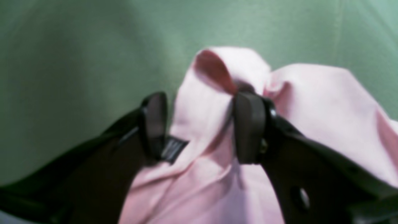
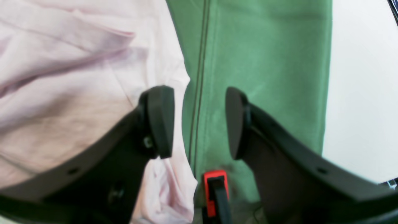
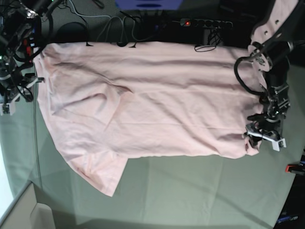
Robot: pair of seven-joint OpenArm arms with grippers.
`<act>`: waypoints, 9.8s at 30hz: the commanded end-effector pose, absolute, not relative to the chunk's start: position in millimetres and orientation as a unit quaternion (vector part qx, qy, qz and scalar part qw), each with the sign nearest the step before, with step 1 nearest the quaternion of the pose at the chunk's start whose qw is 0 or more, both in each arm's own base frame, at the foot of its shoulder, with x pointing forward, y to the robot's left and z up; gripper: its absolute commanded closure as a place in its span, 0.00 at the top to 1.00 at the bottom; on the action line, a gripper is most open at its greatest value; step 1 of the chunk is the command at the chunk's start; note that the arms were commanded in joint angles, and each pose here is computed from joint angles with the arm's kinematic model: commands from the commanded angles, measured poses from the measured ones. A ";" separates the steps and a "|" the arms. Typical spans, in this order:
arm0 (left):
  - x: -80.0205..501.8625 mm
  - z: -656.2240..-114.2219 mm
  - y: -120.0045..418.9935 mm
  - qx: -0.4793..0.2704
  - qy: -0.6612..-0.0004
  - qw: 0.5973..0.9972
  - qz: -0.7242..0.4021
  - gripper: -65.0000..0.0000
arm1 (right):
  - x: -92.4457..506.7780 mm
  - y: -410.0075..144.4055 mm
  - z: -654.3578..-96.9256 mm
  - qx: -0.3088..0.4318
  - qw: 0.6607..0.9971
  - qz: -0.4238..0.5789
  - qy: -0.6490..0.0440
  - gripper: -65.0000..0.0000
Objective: Layout the t-shirt on the table in an organized manner, then fold the t-shirt properly
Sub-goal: 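Grasp the hem corner with the left gripper and lift it, then grasp the hem with the right gripper and fold it over the shirt with both, then lift the hem with both grippers and lay it over the folded edge, then release the hem and tuck the sleeve end with the right gripper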
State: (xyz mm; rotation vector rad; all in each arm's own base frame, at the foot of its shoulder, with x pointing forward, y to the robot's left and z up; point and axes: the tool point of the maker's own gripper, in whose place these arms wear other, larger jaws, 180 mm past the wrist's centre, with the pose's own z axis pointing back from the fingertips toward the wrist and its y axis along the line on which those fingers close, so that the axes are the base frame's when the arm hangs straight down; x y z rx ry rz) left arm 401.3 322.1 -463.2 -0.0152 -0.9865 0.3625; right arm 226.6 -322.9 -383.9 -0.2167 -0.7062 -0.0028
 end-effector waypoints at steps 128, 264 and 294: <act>412.9 -446.2 342.7 -0.019 -0.482 0.854 0.196 0.00 | 371.6 -272.6 -456.4 0.041 0.903 0.096 -0.416 0.00; 421.5 -327.0 350.1 -0.031 -0.567 0.808 0.158 0.00 | 392.7 -232.9 -316.9 -0.054 0.860 0.162 -0.481 0.00; 280.4 -408.3 360.4 -0.037 -0.483 0.850 0.207 0.00 | 252.0 -225.0 -411.1 -0.039 0.920 0.181 -0.346 0.00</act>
